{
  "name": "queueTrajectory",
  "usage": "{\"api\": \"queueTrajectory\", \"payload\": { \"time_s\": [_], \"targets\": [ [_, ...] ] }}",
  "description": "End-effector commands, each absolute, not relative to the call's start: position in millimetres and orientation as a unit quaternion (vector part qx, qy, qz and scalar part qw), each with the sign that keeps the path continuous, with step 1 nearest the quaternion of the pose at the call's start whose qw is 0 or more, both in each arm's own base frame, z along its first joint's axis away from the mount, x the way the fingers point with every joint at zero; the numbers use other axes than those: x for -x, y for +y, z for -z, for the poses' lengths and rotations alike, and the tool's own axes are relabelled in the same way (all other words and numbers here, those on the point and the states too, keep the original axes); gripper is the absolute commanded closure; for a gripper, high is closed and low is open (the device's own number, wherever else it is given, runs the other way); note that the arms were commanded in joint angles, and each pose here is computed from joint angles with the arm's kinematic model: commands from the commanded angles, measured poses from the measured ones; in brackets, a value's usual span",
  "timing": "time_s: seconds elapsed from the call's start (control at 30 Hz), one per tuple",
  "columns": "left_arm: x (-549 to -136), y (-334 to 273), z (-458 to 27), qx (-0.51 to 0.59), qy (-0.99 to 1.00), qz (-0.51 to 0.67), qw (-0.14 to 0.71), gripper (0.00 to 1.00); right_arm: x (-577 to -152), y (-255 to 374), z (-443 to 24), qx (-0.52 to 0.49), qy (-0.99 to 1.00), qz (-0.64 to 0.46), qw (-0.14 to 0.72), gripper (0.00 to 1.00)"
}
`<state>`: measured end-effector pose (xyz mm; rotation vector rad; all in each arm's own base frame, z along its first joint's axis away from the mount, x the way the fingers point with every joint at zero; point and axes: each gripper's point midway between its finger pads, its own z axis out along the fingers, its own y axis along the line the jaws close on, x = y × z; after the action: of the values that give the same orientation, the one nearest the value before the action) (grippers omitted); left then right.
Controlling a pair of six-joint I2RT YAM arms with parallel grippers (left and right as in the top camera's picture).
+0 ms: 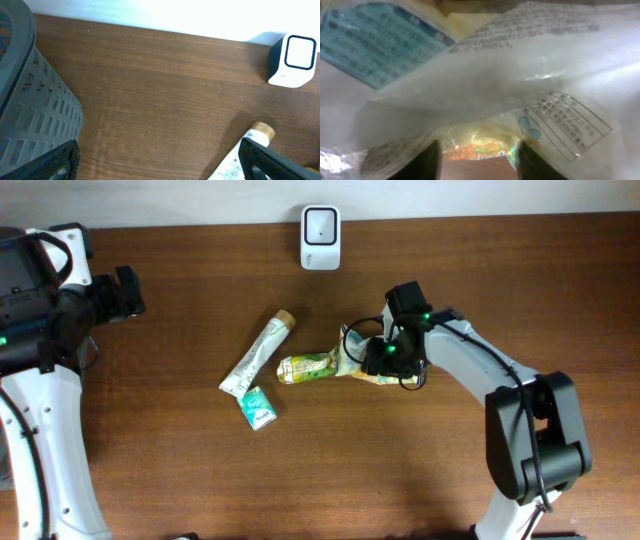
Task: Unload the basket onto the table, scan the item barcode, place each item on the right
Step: 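Reach the right gripper to the white-yellow bag and grasp its edge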
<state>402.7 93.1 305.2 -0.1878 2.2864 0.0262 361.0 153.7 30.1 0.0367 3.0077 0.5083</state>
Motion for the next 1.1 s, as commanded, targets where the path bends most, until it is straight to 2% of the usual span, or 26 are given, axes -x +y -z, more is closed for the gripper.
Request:
{"api": "queueTrajectory", "payload": {
  "time_s": [0.0, 0.13, 0.23, 0.3, 0.37, 0.43, 0.5, 0.6, 0.73, 0.8, 1.0, 1.07],
  "targets": [
    [-402.8, 94.6, -309.0, 0.075, 0.906, -0.012, 0.416, 0.01, -369.5, 96.1, -36.7, 0.001, 0.996, -0.071, 0.047, 0.33],
    [-402.8, 94.6, -309.0, 0.075, 0.906, -0.012, 0.416, 0.01, -383.8, 31.8, -36.8, 0.012, 0.998, 0.004, 0.068, 0.24],
    [-402.8, 94.6, -309.0, 0.075, 0.906, -0.012, 0.416, 0.01, -411.4, 16.5, -47.5, 0.034, 0.992, -0.004, 0.118, 0.2],
    [-402.8, 94.6, -309.0, 0.075, 0.906, -0.012, 0.416, 0.01, -426.6, 41.7, -81.8, 0.042, 0.986, -0.08, 0.139, 0.18],
    [-402.9, 94.7, -309.1, 0.075, 0.906, -0.012, 0.417, 0.01, -429.9, 92.5, -125.7, 0.073, 0.965, -0.203, 0.15, 0.18],
    [-402.9, 94.7, -309.1, 0.075, 0.906, -0.012, 0.417, 0.01, -421.5, 145.2, -142.8, 0.089, 0.95, -0.265, 0.139, 0.19],
    [-402.9, 94.7, -309.1, 0.075, 0.906, -0.012, 0.417, 0.01, -407.8, 166.0, -125.6, 0.085, 0.959, -0.247, 0.109, 0.21],
    [-402.8, 94.6, -309.0, 0.075, 0.906, -0.012, 0.416, 0.01, -369.0, 190.9, -76.2, 0.082, 0.978, -0.19, 0.04, 0.25],
    [-402.9, 94.7, -309.1, 0.075, 0.906, -0.012, 0.417, 0.01, -345.5, 187.8, -54.3, 0.068, 0.985, -0.157, 0.0, 0.23],
    [-402.8, 94.6, -309.0, 0.075, 0.906, -0.012, 0.416, 0.01, -333.7, 181.5, -52.1, 0.067, 0.986, -0.149, -0.025, 0.19],
    [-402.8, 94.6, -309.0, 0.075, 0.906, -0.012, 0.416, 0.01, -330.8, 60.5, -52.7, 0.011, 0.997, 0.06, -0.053, 0.16],
    [-402.8, 94.6, -309.0, 0.075, 0.906, -0.012, 0.416, 0.01, -343.9, 45.1, -63.6, 0.021, 0.998, 0.037, -0.039, 0.16]
  ]
}}
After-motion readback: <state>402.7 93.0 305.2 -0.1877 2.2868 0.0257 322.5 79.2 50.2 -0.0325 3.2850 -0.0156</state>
